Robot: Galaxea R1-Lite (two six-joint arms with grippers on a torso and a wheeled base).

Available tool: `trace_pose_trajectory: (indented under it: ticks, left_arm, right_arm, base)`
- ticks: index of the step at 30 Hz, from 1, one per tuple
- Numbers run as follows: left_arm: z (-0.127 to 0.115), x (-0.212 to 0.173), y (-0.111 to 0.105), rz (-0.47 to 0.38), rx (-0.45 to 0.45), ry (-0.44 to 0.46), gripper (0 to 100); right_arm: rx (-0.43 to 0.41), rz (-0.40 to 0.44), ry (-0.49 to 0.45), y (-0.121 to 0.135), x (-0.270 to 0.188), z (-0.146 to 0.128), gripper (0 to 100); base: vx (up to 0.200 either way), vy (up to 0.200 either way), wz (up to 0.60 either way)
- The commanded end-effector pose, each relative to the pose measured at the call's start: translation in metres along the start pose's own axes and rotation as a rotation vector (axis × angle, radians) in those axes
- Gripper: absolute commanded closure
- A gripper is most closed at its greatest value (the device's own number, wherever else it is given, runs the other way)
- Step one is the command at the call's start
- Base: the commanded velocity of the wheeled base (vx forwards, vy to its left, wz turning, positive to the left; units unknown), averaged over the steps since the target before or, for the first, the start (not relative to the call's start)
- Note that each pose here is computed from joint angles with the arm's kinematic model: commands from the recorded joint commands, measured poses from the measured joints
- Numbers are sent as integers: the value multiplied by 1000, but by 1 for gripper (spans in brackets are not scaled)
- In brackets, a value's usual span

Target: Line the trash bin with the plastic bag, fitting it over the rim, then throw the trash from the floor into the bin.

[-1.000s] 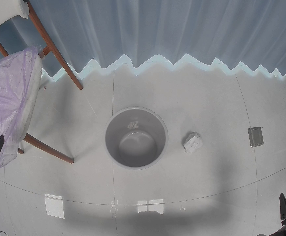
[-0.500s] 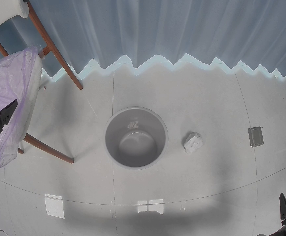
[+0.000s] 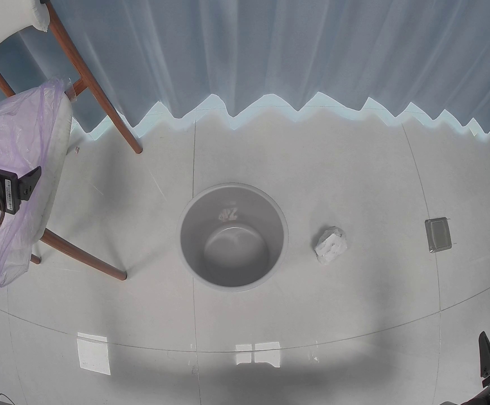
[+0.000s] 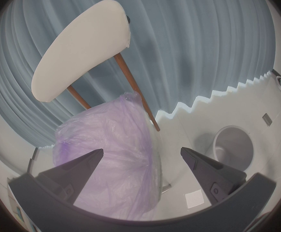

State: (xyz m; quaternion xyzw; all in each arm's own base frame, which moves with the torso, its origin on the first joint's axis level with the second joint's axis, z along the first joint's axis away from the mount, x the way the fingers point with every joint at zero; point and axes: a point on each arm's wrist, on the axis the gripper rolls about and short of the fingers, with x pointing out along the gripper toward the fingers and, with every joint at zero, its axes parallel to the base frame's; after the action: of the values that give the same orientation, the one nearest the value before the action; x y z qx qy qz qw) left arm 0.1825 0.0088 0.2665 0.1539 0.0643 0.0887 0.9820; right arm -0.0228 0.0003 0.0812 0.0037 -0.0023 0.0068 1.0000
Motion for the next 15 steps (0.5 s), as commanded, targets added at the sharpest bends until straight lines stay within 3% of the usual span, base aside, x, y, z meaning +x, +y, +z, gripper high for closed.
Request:
trace_pose_trajectory:
  ticks: [1, 15]
  left_arm:
    - [-4, 10, -5, -2, 11, 30, 0]
    - [-13, 47, -12, 7, 20, 63, 0]
  right_arm:
    - [0, 0, 0, 0, 0, -5, 0]
    - [-1, 0, 0, 0, 0, -5, 0]
  base:
    - [0, 0, 0]
    - [0, 0, 0]
